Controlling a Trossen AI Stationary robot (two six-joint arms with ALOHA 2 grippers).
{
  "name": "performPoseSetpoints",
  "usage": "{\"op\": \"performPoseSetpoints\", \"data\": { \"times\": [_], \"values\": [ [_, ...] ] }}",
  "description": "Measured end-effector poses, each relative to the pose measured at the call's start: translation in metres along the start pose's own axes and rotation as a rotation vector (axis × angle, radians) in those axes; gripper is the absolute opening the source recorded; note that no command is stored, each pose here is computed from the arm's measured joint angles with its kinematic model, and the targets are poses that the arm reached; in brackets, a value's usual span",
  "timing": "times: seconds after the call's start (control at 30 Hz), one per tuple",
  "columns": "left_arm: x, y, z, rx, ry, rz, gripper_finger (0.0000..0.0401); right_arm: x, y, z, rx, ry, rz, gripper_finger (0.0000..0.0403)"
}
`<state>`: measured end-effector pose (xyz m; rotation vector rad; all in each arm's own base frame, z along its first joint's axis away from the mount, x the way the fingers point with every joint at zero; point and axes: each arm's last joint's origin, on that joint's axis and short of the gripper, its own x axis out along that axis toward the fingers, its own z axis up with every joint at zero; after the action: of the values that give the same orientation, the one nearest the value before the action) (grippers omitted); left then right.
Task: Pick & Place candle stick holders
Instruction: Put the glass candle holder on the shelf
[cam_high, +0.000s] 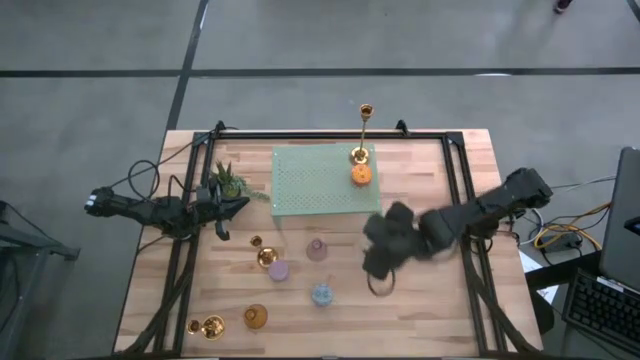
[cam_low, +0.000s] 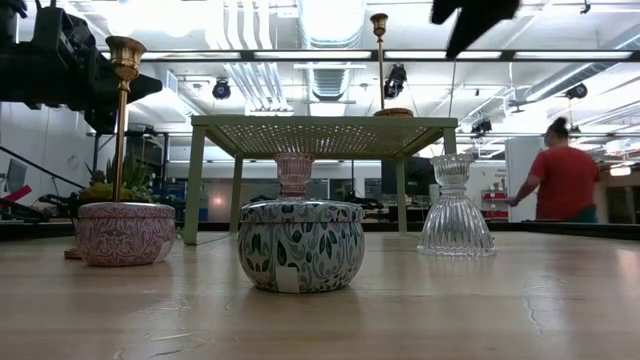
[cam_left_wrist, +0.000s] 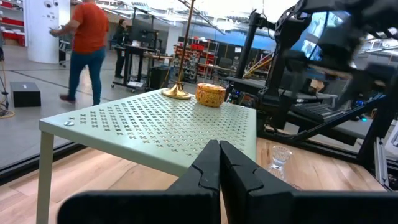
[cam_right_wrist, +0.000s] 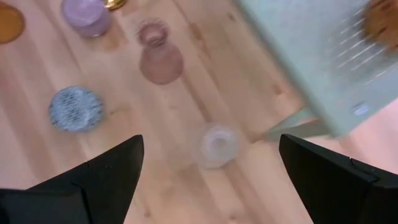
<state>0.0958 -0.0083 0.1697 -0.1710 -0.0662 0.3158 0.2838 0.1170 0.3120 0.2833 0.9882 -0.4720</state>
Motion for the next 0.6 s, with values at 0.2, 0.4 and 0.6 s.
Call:
{"op": "performPoseSetpoints", "data": {
  "times": [0.2,0.4,0.6],
  "values": [
    [0.000,0.000,0.000,0.000,0.000,0.000,0.0003,0.024,0.021,-0.050,0.068,-0.141,-0.018,0.0368],
    [0.000,0.000,0.000,0.000,0.000,0.000,0.0003,0.058,0.022,-0.097,0.131,-0.225,0.009,0.0368],
    [0.000,0.000,0.000,0.000,0.000,0.000,0.0003,0.089,0.008,-0.129,0.174,-0.313,0.004,0.0368]
  ]
}}
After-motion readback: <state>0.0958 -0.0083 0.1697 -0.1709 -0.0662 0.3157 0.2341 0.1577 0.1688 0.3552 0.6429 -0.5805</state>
